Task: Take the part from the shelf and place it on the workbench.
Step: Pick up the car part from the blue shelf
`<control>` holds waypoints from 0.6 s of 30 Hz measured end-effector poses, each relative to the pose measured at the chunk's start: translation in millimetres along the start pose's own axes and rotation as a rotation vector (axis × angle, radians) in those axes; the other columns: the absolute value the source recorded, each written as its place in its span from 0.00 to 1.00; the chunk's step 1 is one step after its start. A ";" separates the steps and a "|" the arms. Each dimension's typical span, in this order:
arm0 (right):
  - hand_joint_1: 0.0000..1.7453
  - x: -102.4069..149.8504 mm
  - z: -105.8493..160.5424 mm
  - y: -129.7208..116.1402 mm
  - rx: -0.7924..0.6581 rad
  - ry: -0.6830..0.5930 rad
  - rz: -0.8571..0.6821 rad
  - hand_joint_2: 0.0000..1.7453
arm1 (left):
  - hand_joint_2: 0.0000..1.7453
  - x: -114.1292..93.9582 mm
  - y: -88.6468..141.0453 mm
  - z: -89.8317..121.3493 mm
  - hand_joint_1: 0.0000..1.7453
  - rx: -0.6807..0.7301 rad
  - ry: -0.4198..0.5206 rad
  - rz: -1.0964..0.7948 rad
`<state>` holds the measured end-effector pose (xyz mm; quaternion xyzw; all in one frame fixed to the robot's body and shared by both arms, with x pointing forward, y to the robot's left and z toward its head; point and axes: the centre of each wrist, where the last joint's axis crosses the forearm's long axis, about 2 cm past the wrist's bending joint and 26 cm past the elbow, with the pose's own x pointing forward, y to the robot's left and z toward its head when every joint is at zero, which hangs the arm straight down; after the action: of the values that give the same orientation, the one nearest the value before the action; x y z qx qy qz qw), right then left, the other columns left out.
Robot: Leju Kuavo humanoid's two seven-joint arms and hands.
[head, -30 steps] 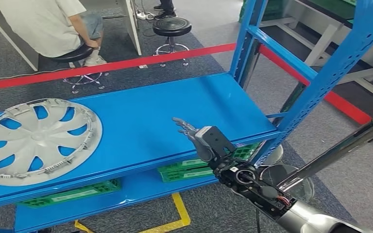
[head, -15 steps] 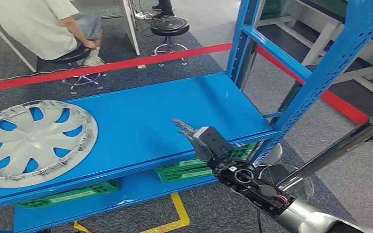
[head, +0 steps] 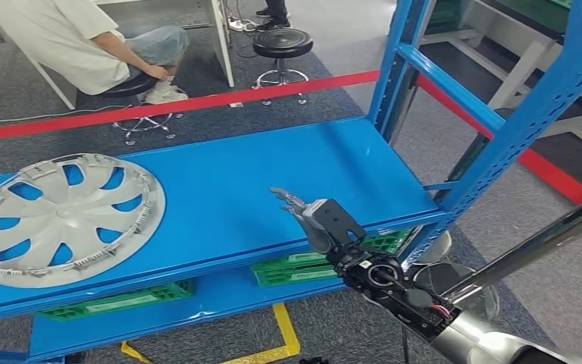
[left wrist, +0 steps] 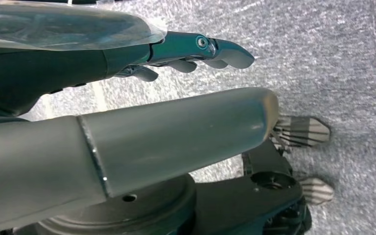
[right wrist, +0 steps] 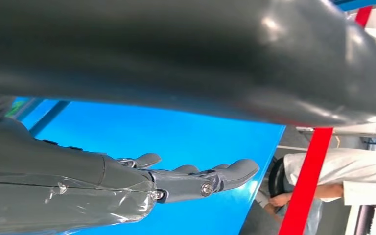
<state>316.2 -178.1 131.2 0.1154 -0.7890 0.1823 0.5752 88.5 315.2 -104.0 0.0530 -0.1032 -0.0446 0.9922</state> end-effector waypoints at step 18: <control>0.00 -1.3 -3.6 2.2 0.004 0.005 0.007 0.00 | 0.00 0.5 1.7 -0.1 0.00 0.005 -0.001 -0.004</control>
<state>318.9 -174.6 130.7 0.1134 -0.7877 0.1860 0.5763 89.1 316.8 -103.8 0.0556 -0.1036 -0.0463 0.9920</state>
